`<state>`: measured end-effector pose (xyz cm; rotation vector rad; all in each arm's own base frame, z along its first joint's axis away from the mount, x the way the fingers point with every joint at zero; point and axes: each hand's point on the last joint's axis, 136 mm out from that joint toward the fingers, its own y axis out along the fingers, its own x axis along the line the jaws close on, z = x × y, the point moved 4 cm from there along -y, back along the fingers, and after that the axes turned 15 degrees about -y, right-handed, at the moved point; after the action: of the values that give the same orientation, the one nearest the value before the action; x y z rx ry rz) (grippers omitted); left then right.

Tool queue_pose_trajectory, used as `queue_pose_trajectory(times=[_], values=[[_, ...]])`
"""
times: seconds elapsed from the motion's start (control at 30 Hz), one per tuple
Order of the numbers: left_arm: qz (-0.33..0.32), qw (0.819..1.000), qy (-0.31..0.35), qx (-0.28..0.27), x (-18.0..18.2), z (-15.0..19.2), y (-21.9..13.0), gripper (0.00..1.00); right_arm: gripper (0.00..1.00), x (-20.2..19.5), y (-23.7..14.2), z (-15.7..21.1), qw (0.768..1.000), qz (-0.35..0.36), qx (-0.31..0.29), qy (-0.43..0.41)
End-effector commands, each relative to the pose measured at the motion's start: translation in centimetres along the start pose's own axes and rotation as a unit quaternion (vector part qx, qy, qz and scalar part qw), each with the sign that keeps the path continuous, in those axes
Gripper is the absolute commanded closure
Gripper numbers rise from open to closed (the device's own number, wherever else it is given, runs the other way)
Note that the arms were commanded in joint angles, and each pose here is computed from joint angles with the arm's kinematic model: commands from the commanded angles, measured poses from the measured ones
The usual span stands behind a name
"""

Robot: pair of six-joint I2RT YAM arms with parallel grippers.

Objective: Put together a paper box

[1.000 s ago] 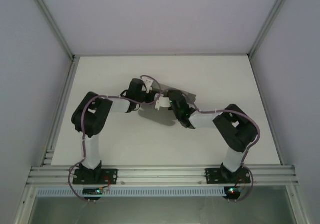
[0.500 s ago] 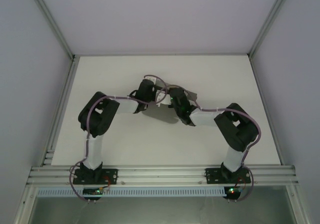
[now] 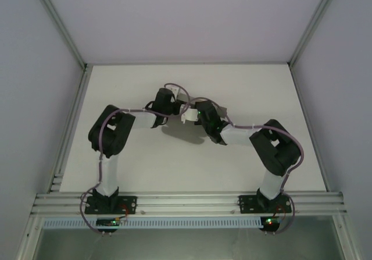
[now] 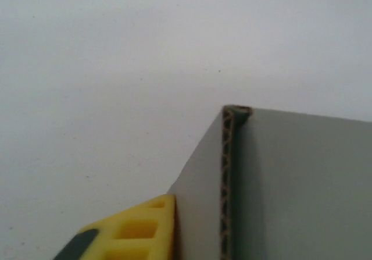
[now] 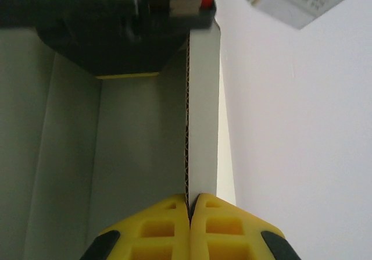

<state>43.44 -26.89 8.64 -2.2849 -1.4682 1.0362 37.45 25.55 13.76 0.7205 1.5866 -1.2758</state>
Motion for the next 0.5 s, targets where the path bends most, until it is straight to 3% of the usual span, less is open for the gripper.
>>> queue_pose_trajectory(times=[0.0,0.1,0.2,0.23,0.27,0.3,0.33,0.47], values=[[0.038,0.999,0.01,-0.015,-2.1,-2.0,0.7,0.97,1.0,9.5,-0.6,-0.2,0.983,-0.181,-0.026,-0.033],[0.032,0.999,0.007,-0.017,-1.8,-2.0,0.6,1.0,1.0,9.0,-0.7,-0.1,0.983,-0.181,-0.027,-0.008],[0.012,0.999,-0.011,-0.028,-1.1,-2.5,-0.2,1.0,0.78,6.6,-0.4,0.9,0.985,-0.163,0.006,0.047],[0.013,0.999,-0.015,-0.028,-1.1,-2.6,-0.5,1.0,0.62,5.5,-0.6,1.2,0.986,-0.152,0.009,0.073],[0.015,0.999,-0.022,-0.025,-1.0,-2.7,-0.8,1.0,0.24,3.9,-0.9,1.5,0.985,-0.133,0.003,0.109],[0.022,0.999,-0.026,-0.02,-1.0,-2.7,-1.0,1.0,0.06,2.4,-1.4,1.6,0.983,-0.116,-0.007,0.141],[0.029,0.999,-0.029,-0.017,-0.9,-2.7,-1.2,1.0,0.02,0.9,-2.2,1.8,0.979,-0.102,-0.02,0.178],[0.075,0.995,-0.065,-0.004,-0.1,-2.7,-2.5,1.0,0.02,-4.7,-6.6,3.4,0.949,-0.027,-0.07,0.306]])
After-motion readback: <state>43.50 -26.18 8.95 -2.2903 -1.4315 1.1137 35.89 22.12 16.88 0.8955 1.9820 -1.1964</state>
